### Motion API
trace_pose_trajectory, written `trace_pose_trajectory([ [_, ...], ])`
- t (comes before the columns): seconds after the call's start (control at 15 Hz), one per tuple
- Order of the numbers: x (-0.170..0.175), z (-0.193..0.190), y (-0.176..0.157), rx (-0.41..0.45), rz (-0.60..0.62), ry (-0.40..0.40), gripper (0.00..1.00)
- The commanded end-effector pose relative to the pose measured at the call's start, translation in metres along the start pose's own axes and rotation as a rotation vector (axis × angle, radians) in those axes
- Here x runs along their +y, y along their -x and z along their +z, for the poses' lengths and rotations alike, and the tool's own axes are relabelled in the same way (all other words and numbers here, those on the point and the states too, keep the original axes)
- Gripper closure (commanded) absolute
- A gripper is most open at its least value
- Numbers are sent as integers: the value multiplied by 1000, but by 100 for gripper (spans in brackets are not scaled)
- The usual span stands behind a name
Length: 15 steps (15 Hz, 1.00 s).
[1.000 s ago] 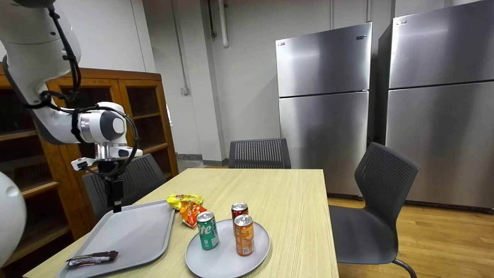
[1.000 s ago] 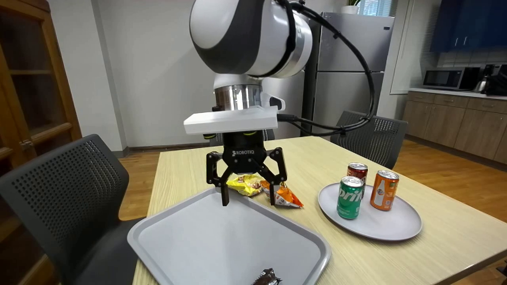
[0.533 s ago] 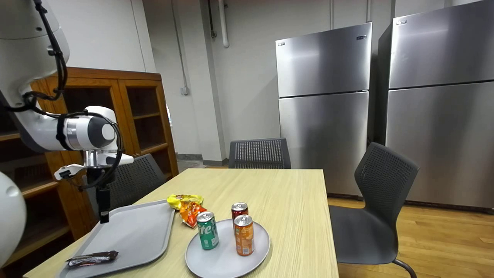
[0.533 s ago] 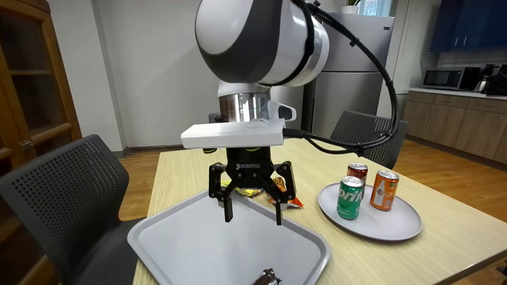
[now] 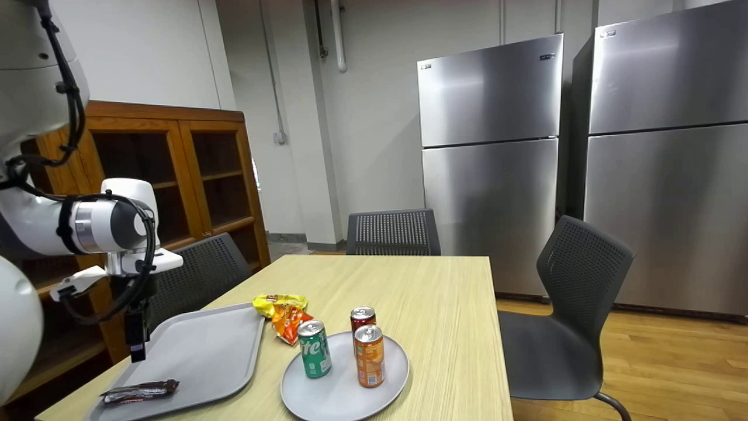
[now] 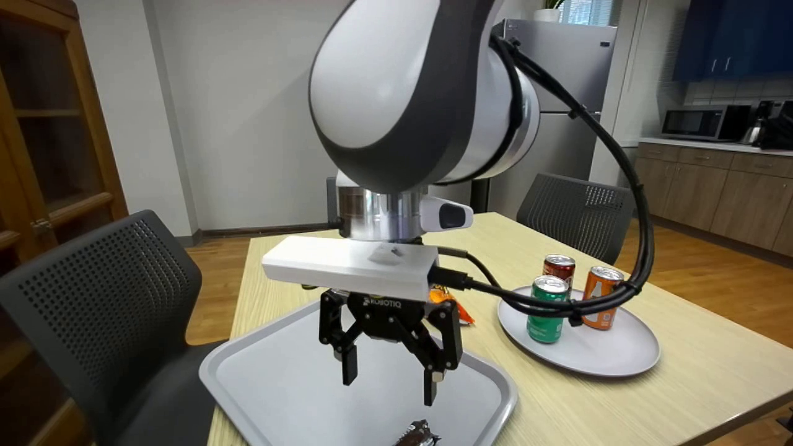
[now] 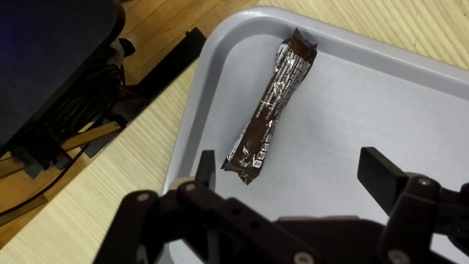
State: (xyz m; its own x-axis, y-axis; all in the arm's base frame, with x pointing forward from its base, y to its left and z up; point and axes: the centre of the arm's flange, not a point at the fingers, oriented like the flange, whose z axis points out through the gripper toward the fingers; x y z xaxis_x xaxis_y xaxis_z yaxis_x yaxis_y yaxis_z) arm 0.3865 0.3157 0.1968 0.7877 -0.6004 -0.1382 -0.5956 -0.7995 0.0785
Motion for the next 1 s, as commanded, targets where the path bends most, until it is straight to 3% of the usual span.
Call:
trace_pose_trajectory([
  [0.0,6,12,15,35,66,-31,0],
  [0.4,5,32,21,60,136,-56,0],
  [0.93,9,58,17,47,183,-24,0],
])
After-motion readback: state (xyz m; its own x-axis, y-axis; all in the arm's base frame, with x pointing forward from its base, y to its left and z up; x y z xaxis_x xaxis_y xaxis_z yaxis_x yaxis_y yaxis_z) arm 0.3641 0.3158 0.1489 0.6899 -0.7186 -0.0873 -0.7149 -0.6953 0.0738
